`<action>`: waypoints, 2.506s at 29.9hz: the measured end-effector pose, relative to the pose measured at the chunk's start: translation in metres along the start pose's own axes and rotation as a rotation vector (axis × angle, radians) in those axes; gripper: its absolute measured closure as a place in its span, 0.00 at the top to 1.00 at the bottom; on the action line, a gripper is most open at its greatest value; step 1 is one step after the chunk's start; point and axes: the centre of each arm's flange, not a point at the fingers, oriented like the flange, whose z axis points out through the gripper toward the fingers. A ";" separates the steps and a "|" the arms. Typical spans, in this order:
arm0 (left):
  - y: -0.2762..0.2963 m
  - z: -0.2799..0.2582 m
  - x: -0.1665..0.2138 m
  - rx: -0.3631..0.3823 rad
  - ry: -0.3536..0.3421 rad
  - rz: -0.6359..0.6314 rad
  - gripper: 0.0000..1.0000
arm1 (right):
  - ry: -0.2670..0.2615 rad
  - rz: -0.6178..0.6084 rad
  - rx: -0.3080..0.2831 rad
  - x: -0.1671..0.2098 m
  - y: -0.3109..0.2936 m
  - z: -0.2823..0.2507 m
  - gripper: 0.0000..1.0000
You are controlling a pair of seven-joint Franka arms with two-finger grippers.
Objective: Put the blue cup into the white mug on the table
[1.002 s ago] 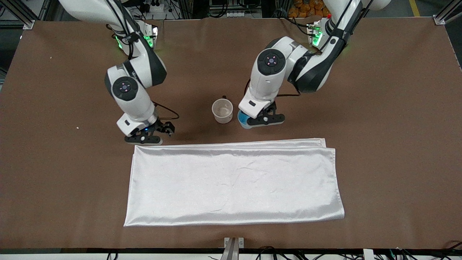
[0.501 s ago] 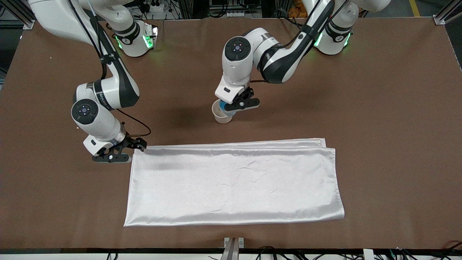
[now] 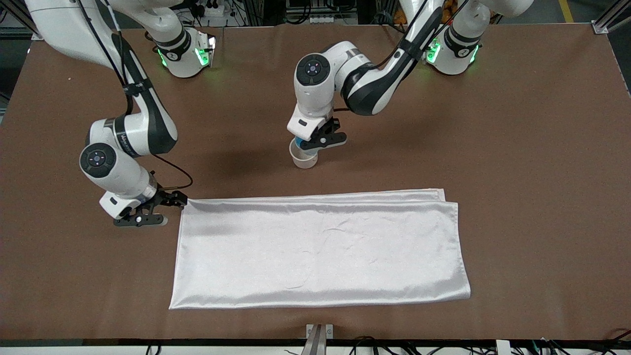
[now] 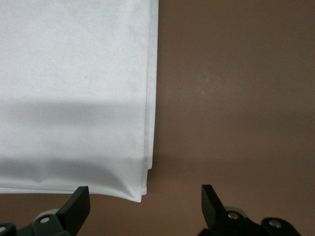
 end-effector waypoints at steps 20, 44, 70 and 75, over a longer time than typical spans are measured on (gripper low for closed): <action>0.022 0.017 0.000 -0.005 -0.004 -0.039 0.50 | -0.057 0.081 0.096 0.009 -0.004 -0.026 1.00; -0.130 -0.200 0.158 -0.137 0.198 0.018 1.00 | -0.024 0.037 0.086 -0.104 -0.017 -0.043 1.00; -0.353 -0.264 0.260 -0.048 0.196 0.067 1.00 | -0.137 -0.031 0.095 -0.078 0.029 -0.154 1.00; -0.372 -0.271 0.256 -0.028 0.164 0.082 1.00 | -0.157 -0.028 0.108 -0.071 0.033 -0.199 1.00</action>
